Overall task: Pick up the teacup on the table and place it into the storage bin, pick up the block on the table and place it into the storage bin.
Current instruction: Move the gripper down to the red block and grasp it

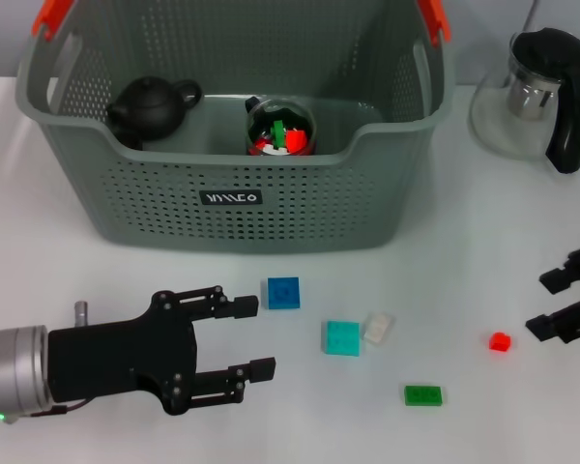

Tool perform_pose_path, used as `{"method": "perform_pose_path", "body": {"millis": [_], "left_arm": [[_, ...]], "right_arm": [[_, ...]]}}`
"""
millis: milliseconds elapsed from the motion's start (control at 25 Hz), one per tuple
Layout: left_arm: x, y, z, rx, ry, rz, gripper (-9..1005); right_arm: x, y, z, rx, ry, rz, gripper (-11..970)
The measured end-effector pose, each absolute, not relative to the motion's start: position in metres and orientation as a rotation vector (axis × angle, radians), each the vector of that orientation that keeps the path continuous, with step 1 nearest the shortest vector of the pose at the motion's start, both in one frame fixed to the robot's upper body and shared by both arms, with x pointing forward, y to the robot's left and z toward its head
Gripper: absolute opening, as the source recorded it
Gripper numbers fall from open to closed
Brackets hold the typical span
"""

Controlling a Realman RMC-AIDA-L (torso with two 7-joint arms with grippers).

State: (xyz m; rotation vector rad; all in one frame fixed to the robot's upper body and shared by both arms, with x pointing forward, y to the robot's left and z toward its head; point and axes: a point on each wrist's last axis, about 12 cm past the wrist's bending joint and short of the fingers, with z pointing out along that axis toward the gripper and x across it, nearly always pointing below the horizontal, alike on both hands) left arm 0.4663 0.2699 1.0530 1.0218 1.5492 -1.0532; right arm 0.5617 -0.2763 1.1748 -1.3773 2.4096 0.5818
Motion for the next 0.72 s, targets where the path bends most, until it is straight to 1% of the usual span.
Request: {"method": "perform_pose_path", "body": {"millis": [160, 280, 480, 720], "left_arm": [[0.463, 0.272, 1.051, 0.981, 1.555, -1.053, 691], [0.461, 0.274, 1.050, 0.952, 1.557, -1.052, 691], [0.460, 0.273, 1.048, 0.939, 1.563, -1.057, 691], [0.459, 0.271, 1.045, 0.937, 1.576, -1.060, 691]], "right_arm": [[0.569, -0.251, 1.173, -1.526, 2.422, 0.467, 734], [0.573, -0.237, 1.169, -1.573, 2.439, 0.375, 735], [0.574, -0.223, 1.158, -1.632, 2.468, 0.267, 734], [0.570, -0.212, 1.139, -1.679, 2.492, 0.234, 711]]}}
